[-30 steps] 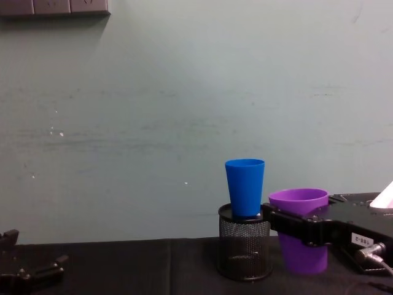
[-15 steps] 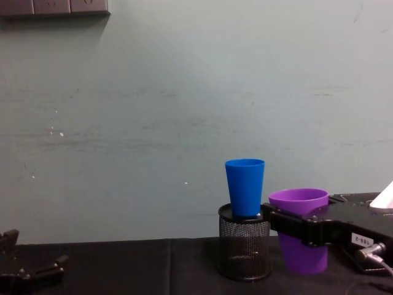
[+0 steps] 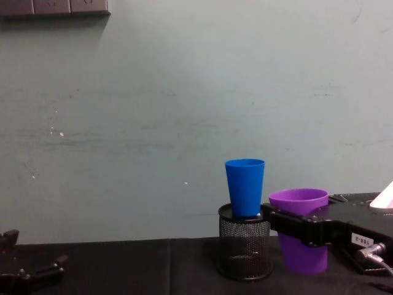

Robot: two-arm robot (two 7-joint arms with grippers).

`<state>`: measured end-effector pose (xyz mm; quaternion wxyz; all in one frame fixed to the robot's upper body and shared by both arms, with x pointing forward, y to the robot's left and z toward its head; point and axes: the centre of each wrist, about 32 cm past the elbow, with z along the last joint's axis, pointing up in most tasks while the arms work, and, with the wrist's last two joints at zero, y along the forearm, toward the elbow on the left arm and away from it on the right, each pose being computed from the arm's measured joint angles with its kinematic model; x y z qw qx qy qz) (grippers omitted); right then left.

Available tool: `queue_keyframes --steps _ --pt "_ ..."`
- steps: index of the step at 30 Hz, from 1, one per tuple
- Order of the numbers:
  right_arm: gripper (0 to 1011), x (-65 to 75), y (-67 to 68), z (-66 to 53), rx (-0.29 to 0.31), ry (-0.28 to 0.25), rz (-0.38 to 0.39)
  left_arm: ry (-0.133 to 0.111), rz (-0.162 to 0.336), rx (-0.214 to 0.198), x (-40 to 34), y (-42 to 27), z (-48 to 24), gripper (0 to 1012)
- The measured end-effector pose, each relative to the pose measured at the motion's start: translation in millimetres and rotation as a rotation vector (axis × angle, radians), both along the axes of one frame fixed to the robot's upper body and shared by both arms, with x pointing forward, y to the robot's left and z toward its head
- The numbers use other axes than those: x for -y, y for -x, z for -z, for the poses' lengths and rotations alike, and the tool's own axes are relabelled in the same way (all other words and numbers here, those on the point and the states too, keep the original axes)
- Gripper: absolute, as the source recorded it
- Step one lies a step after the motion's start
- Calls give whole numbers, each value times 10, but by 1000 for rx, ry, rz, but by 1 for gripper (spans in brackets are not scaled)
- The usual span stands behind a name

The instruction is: Pick up one cup with a gripper and tap it against the other cup.

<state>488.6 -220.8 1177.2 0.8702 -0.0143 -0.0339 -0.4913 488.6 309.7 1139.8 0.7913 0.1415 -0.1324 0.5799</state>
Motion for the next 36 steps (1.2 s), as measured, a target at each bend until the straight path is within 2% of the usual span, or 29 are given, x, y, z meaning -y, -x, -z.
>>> queue_keyframes --steps 36 --pt "750 0 0 0 0 0 0 0 0 0 0 0 0 1000"
